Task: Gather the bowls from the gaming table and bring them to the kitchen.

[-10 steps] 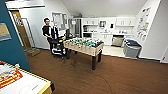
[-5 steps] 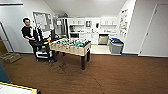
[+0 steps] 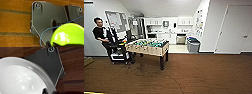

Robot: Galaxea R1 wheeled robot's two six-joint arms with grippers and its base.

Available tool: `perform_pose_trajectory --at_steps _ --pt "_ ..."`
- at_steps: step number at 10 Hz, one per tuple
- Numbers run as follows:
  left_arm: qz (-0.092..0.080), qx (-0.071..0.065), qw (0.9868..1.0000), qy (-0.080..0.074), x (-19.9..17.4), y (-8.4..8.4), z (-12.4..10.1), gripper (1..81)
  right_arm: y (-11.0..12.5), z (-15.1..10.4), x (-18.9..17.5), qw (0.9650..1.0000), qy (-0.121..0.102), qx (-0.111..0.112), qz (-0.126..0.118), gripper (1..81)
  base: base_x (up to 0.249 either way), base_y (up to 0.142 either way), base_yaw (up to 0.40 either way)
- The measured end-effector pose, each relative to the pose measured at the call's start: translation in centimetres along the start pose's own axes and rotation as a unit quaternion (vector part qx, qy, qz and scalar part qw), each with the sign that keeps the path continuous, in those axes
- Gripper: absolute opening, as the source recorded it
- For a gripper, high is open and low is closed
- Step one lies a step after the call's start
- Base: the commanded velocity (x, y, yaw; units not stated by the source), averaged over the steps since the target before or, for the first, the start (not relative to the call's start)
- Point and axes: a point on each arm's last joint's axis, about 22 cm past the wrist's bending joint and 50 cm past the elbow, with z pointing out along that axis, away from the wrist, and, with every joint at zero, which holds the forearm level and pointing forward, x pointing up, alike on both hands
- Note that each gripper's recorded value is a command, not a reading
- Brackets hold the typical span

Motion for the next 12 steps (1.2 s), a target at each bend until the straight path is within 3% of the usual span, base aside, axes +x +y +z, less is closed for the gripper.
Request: perform_pose_trajectory --at_steps 6,10,12 --pt "-0.001 0.000 1.0000 0.000 -0.3 -0.2 -0.1 1.0 0.1 0.0 0.3 1.0000 0.002 -0.001 -0.001 1.0 0.000 0.000 0.000" --pt "-0.003 0.001 1.0000 -0.008 -1.5 -0.3 -0.2 1.0 0.2 -0.1 -0.5 1.0000 -0.006 -0.002 -0.001 1.0 0.102 0.000 0.000" --pt "-0.001 -0.001 1.0000 0.003 0.0 -0.1 -0.1 1.0 -0.2 0.2 1.5 0.9999 0.010 0.001 -0.003 1.0 0.133 0.000 0.000"
